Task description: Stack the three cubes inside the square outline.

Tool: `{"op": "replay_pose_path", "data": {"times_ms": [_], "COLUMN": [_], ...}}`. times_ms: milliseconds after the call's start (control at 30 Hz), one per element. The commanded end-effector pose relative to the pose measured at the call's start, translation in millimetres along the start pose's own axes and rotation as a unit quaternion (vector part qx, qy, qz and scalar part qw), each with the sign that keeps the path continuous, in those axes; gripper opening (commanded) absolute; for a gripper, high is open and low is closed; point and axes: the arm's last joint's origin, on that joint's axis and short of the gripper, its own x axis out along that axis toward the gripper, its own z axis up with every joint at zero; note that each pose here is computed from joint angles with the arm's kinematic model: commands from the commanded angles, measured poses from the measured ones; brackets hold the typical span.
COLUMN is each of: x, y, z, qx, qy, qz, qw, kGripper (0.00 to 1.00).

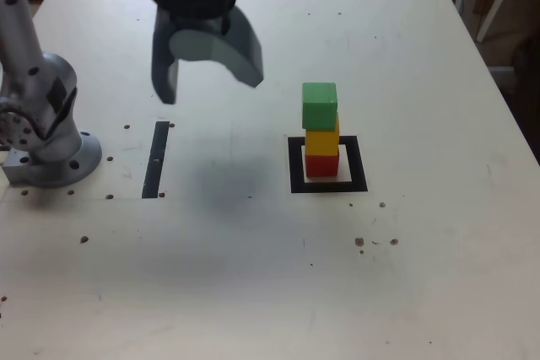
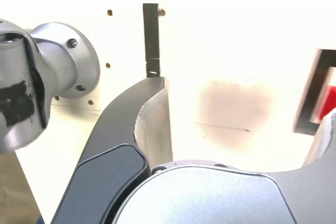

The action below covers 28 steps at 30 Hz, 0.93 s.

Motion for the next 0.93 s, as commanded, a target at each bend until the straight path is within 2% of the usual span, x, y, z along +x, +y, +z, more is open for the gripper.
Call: {"op": "replay_pose_path", "data": {"times_ms": [0, 233, 333, 700, 900], "x": [11, 46, 54, 73, 79], "y": [0, -3, -7, -14, -14], "z": [-7, -32, -37, -48, -50], "qx": [-0.001, 0.003, 0.013, 0.051, 0.068], "qy": [0.007, 0.024, 0.026, 0.031, 0.027], "qz": [-0.002, -0.018, -0.022, -0.019, -0.019], "qw": [1.0000, 0.9996, 0.9993, 0.9980, 0.9972], "kGripper": [1.00, 1.00, 1.00, 1.00, 0.99]}}
